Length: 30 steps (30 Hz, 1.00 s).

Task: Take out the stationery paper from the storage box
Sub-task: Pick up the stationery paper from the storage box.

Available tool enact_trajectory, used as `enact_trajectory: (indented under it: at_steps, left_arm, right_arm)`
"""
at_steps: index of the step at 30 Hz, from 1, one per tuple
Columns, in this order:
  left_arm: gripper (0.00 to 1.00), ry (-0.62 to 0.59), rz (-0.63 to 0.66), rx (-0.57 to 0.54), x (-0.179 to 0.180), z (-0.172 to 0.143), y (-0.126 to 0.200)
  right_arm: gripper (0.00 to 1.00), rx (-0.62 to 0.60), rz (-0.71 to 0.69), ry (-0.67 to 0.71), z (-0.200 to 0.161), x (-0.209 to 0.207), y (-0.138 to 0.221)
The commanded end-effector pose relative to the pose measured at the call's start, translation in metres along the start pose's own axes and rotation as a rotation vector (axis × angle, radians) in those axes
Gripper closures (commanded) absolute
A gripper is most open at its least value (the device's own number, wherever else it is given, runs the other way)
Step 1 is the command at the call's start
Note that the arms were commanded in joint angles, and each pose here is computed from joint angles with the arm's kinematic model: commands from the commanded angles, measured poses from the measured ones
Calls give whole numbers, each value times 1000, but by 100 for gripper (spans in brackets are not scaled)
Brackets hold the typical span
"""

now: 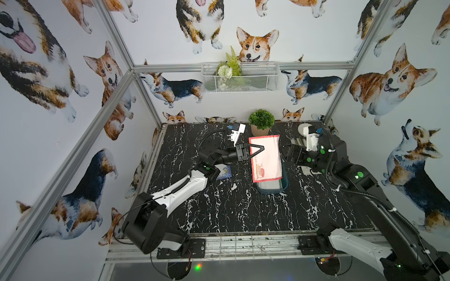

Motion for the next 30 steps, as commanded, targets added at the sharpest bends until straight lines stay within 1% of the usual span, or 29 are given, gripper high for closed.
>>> enact_trajectory:
  at_steps: [1, 3, 5, 7, 10, 14, 18, 23, 30]
  left_arm:
    - [100, -47, 48, 132, -6, -16, 9]
    - [100, -69, 16, 138, -24, -12, 13]
    - [100, -83, 0, 138, -37, -8, 17]
    - [100, -95, 4, 141, -46, -7, 21]
    - [100, -106, 40, 158, -49, -10, 26]
    - [100, -106, 70, 164, -47, -12, 29]
    - [100, -98, 103, 167, -40, -13, 30]
    - [100, -87, 129, 158, -34, -12, 31]
    - [100, -90, 143, 146, -33, -9, 32]
  right_arm:
    - [0, 88, 541, -10, -3, 59, 26]
    - [0, 114, 665, -41, -1, 63, 30]
    - [0, 180, 736, -52, -3, 67, 27]
    - [0, 252, 786, -83, -4, 71, 20]
    - [0, 284, 840, -115, -1, 76, 14]
    - [0, 311, 826, -99, -8, 79, 7]
    - [0, 330, 816, -71, -18, 84, 12]
    - [0, 348, 766, -56, -30, 76, 16]
    - [0, 389, 752, -67, -48, 69, 13]
Point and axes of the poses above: each gripper's point midway between its finger pads, its own y axis back along the fingers, its own x axis along the line the jaws close on, z = x × y, the point moved 4 cm from there along y, back along the fingers, and after that the axes turned 15 degrees about -y, right-handed, at the moved point
